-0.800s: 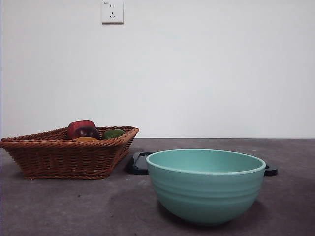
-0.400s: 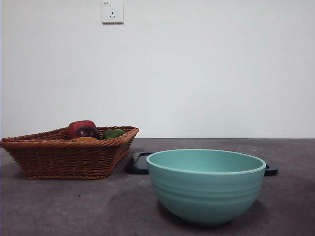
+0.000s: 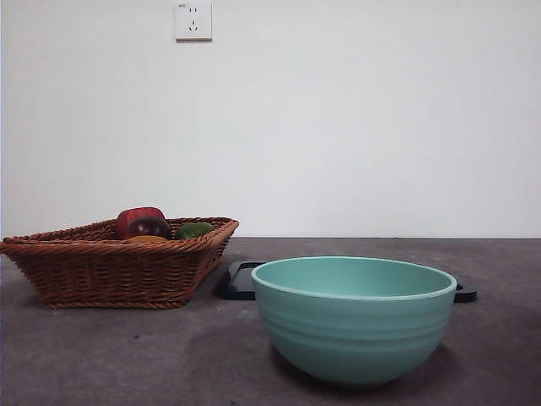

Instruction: Pick up the wifruite, put it on the bowl, pick up the plate, put it on desk

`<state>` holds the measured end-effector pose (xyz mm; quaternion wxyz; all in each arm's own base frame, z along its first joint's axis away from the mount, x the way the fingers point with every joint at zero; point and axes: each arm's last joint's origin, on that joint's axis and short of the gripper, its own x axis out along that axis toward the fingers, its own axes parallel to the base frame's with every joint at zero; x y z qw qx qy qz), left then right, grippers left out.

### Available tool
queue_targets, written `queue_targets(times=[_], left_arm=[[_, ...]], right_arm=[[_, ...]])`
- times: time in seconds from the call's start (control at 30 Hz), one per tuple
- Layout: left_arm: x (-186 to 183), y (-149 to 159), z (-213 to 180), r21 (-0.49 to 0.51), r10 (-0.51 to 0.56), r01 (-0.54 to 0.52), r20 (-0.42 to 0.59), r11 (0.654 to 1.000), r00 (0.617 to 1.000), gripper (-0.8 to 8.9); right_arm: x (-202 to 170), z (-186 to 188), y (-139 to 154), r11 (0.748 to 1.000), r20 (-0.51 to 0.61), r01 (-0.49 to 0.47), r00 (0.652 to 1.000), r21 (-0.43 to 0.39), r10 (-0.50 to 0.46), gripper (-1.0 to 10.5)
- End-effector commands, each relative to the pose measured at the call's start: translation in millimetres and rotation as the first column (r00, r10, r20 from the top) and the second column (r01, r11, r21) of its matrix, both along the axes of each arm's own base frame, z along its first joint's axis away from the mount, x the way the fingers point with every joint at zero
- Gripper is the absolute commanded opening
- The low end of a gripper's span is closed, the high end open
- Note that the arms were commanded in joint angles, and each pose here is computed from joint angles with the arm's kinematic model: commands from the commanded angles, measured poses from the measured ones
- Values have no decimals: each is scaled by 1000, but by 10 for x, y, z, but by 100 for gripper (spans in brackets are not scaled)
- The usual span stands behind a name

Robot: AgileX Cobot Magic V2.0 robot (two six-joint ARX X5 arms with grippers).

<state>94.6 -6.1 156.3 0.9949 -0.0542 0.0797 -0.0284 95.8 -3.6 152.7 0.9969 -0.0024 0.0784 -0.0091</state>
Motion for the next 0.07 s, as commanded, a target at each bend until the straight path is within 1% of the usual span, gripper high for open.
queue_targets(times=[0.03,0.07], left_arm=[[8,-4,-72,15,-11,12,-22,1000,1000,19],[8,-4,-72,15,-11,12,-22,1000,1000,19]], right_arm=[[3,-7,-1,1000,8,3,1000,10,-3,15],[3,-7,-1,1000,8,3,1000,10,-3,15]])
